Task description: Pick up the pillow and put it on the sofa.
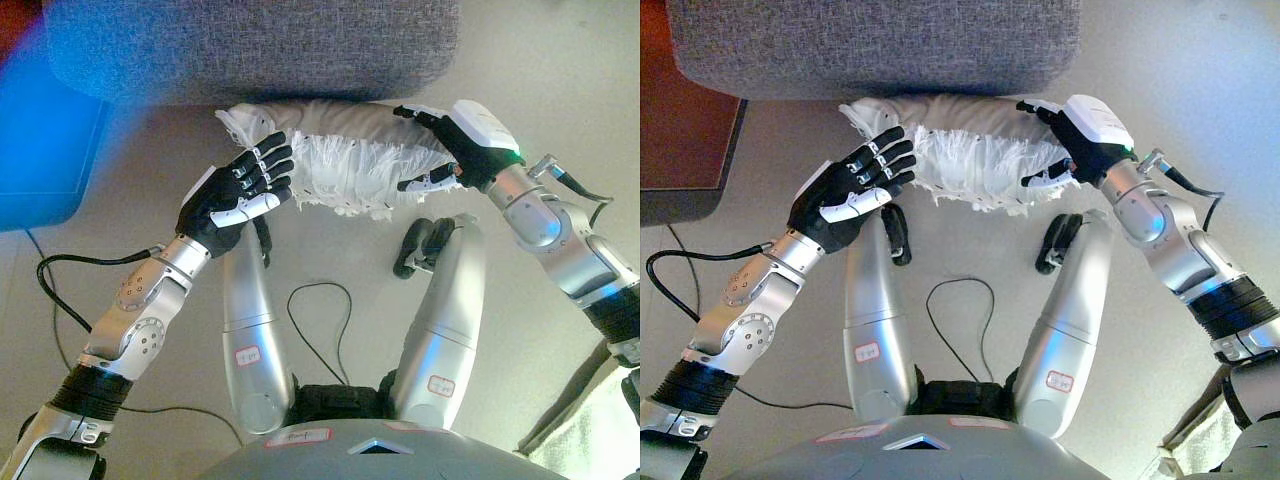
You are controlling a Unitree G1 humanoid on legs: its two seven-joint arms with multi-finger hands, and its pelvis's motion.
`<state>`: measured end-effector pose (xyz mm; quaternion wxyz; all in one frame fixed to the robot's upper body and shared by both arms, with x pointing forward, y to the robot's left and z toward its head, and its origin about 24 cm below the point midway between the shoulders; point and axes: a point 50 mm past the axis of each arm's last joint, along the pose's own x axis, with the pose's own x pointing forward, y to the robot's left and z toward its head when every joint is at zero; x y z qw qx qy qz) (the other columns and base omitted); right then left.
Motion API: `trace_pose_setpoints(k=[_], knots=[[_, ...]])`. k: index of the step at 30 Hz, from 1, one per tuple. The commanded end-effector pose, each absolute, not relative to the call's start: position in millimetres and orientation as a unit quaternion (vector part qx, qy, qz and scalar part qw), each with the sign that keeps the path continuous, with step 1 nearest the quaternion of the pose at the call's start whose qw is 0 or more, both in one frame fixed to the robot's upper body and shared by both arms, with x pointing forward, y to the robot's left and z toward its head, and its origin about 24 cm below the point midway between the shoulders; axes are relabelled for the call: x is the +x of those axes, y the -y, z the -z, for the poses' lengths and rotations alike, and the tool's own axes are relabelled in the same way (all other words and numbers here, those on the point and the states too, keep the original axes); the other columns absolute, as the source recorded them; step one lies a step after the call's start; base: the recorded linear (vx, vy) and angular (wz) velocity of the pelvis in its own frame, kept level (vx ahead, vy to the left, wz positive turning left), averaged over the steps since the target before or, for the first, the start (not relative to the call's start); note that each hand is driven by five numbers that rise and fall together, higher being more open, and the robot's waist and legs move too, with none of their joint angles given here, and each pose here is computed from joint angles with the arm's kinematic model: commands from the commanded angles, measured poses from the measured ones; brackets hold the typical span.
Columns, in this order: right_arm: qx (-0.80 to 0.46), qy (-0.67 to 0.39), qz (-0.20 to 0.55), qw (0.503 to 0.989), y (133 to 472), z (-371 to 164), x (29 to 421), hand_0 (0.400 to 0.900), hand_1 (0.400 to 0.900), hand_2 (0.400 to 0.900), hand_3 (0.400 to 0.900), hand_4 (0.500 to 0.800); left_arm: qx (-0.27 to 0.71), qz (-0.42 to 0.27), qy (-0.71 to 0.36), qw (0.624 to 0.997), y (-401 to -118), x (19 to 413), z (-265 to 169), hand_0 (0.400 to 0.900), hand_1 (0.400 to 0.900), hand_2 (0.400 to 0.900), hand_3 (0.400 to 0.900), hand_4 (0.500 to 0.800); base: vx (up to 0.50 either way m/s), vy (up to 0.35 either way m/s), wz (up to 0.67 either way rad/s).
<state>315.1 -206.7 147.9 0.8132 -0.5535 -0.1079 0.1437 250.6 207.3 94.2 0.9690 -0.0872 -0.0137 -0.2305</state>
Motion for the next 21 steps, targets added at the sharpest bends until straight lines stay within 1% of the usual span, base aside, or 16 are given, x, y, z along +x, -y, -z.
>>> trace_pose_setpoints(k=[1, 6, 8, 12, 14, 19, 20, 21], knots=[[-0.556, 0.211, -0.097, 0.798, 194, -196, 327, 0.9, 0.9, 0.9, 0.9, 0.8, -0.106, 0.257, 0.125, 0.953, -195, 254, -135, 0.9, 0.9, 0.9, 0.9, 0.8, 0.0, 0.0, 0.0], [-0.599, 0.238, -0.037, 0.764, 197, -206, 332, 0.9, 0.9, 0.9, 0.9, 0.8, -0.108, 0.26, 0.12, 0.952, -192, 254, -135, 0.9, 0.9, 0.9, 0.9, 0.8, 0.016, 0.027, 0.01], [-0.602, 0.225, -0.032, 0.765, 198, -205, 334, 0.9, 0.9, 0.9, 0.9, 0.8, -0.108, 0.265, 0.117, 0.951, -190, 253, -135, 0.9, 0.9, 0.9, 0.9, 0.8, 0.009, 0.027, 0.02], [-0.609, 0.201, -0.047, 0.766, 198, -202, 337, 0.9, 0.9, 0.9, 0.9, 0.8, -0.111, 0.269, 0.111, 0.95, -190, 251, -135, 0.9, 0.9, 0.9, 0.9, 0.8, 0.007, 0.017, 0.03], [-0.599, 0.182, -0.053, 0.778, 197, -201, 340, 0.9, 0.9, 0.9, 0.9, 0.8, -0.111, 0.272, 0.107, 0.95, -190, 251, -135, 0.9, 0.9, 0.9, 0.9, 0.8, 0.024, 0.011, 0.07], [-0.61, 0.14, -0.067, 0.777, 198, -196, 344, 0.9, 0.9, 0.9, 0.9, 0.8, -0.113, 0.274, 0.096, 0.95, -189, 250, -133, 0.9, 0.9, 0.9, 0.9, 0.8, 0.033, -0.002, 0.06], [-0.607, 0.123, -0.072, 0.782, 198, -194, 345, 0.4, 0.4, 0.4, 0.4, 0.5, -0.113, 0.278, 0.092, 0.95, -189, 250, -132, 0.9, 0.9, 0.9, 0.9, 0.8, 0.04, 0.005, 0.05], [-0.606, 0.119, -0.071, 0.783, 198, -194, 346, 0.4, 0.4, 0.4, 0.4, 0.5, -0.111, 0.281, 0.09, 0.949, -188, 249, -131, 0.9, 0.9, 0.9, 0.9, 0.8, 0.039, 0.012, 0.05]])
